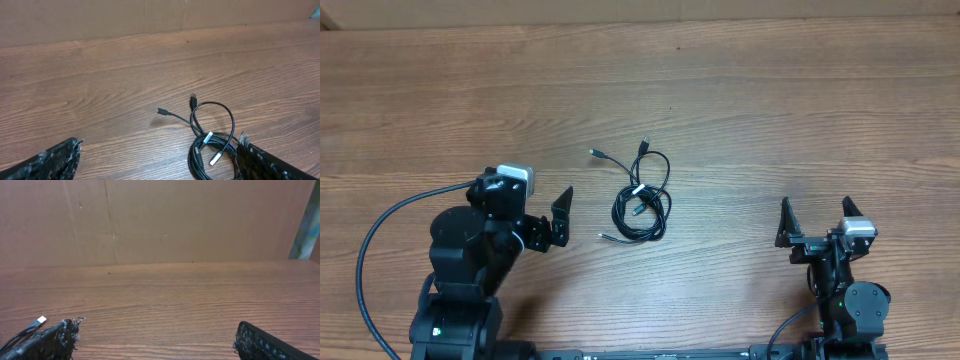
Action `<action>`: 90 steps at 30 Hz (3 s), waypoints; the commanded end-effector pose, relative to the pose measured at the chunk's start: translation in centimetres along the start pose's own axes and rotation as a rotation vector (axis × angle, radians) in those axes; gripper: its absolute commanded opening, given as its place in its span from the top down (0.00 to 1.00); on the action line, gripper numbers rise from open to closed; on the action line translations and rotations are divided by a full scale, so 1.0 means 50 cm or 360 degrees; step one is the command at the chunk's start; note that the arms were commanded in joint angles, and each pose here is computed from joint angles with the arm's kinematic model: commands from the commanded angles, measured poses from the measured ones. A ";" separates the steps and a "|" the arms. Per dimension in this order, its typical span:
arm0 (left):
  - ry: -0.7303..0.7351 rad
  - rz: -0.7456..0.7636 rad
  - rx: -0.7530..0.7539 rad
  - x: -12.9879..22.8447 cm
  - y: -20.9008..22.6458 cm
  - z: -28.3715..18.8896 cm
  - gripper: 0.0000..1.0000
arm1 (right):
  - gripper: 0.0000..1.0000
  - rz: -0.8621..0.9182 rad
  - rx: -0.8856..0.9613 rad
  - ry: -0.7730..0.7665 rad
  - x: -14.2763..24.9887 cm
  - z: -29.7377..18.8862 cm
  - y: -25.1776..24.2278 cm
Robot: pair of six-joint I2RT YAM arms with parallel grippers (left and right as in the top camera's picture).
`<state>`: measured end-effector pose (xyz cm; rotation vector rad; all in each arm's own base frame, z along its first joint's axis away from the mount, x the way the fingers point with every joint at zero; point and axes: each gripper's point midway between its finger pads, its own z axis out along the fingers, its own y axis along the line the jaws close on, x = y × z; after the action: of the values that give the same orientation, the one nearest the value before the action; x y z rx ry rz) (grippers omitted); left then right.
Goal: Untangle cables
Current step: 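Raise the left gripper from rest and open it toward the cables, then move the left gripper over the black cable bundle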
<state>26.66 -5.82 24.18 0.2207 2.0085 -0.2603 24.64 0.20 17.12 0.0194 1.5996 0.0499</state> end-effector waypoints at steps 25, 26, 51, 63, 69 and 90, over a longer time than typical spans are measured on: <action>-0.0063 -0.0074 0.0069 -0.038 -0.017 -0.014 0.00 | 0.00 -0.0007 0.0009 -0.0008 0.003 0.000 -0.003; -0.0062 -0.0073 0.0099 -0.041 -0.024 -0.015 0.00 | 0.00 -0.0007 0.0009 -0.0008 0.003 0.000 -0.003; 0.0275 -0.0036 0.0372 0.027 -0.130 0.065 0.00 | 0.00 -0.0007 0.0009 -0.0008 0.003 0.000 -0.003; 0.0329 -0.0037 0.0473 0.039 -0.158 0.091 0.00 | 0.00 -0.0007 0.0009 -0.0008 0.003 0.000 -0.003; 0.0425 -0.0060 0.0485 0.065 -0.162 0.116 0.00 | 0.00 -0.0007 0.0009 -0.0008 0.003 0.000 -0.003; 0.0859 -0.0452 -0.0094 0.201 -0.171 0.249 0.16 | 0.00 -0.0007 0.0009 -0.0008 0.003 0.000 -0.003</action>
<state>29.79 -17.80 11.64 0.1140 2.5576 -0.4111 24.64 0.20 17.13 0.0197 1.5992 0.0502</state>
